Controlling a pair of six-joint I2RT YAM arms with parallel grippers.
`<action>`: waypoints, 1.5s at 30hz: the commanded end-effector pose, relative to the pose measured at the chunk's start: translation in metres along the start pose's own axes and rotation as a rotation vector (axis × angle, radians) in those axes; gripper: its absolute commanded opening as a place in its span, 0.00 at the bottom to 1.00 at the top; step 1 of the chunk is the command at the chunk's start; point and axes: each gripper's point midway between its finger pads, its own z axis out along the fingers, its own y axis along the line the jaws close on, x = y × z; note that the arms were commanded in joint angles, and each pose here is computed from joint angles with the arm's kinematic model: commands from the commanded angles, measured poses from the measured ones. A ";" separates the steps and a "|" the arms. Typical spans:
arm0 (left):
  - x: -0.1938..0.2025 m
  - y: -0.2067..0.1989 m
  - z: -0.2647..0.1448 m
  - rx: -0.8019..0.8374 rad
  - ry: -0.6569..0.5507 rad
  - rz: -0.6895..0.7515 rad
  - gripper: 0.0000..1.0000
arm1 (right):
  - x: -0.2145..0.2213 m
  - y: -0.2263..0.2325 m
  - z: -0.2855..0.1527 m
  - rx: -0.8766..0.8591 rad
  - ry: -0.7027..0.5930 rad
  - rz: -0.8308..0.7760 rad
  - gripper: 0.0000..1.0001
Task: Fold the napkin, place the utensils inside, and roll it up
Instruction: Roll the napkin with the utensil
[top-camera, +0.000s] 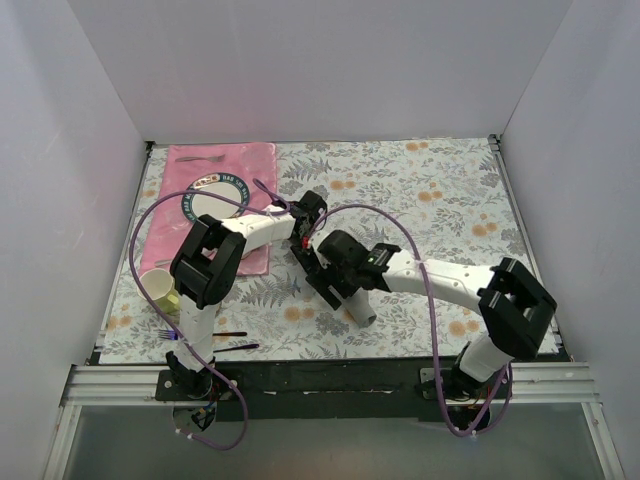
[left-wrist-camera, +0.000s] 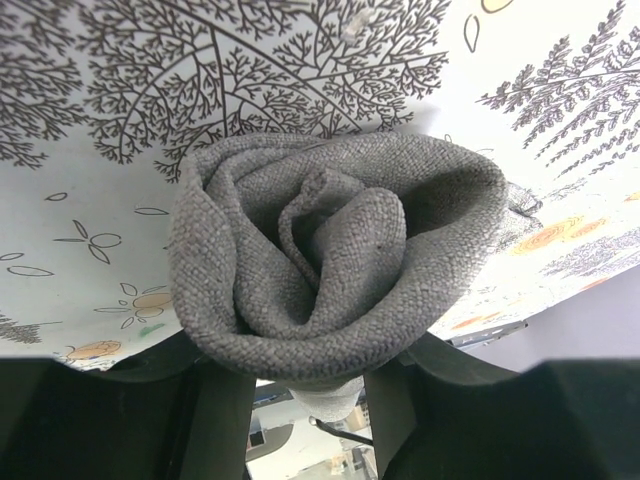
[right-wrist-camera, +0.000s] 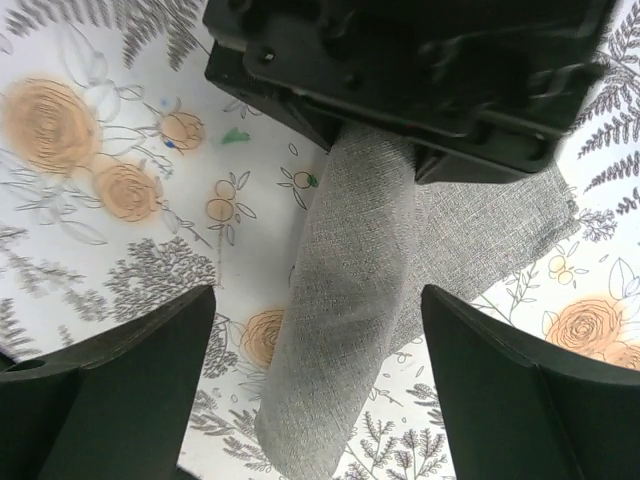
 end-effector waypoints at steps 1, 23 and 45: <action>-0.002 -0.006 -0.005 0.024 0.006 -0.024 0.40 | 0.006 -0.025 0.009 0.239 0.050 -0.051 0.92; -0.035 -0.027 -0.060 0.130 -0.123 0.057 0.79 | 0.031 -0.010 0.034 -0.143 0.023 0.236 0.36; 0.006 -0.010 -0.023 0.039 -0.037 0.013 0.88 | 0.031 -0.016 0.021 -0.908 0.026 0.683 0.38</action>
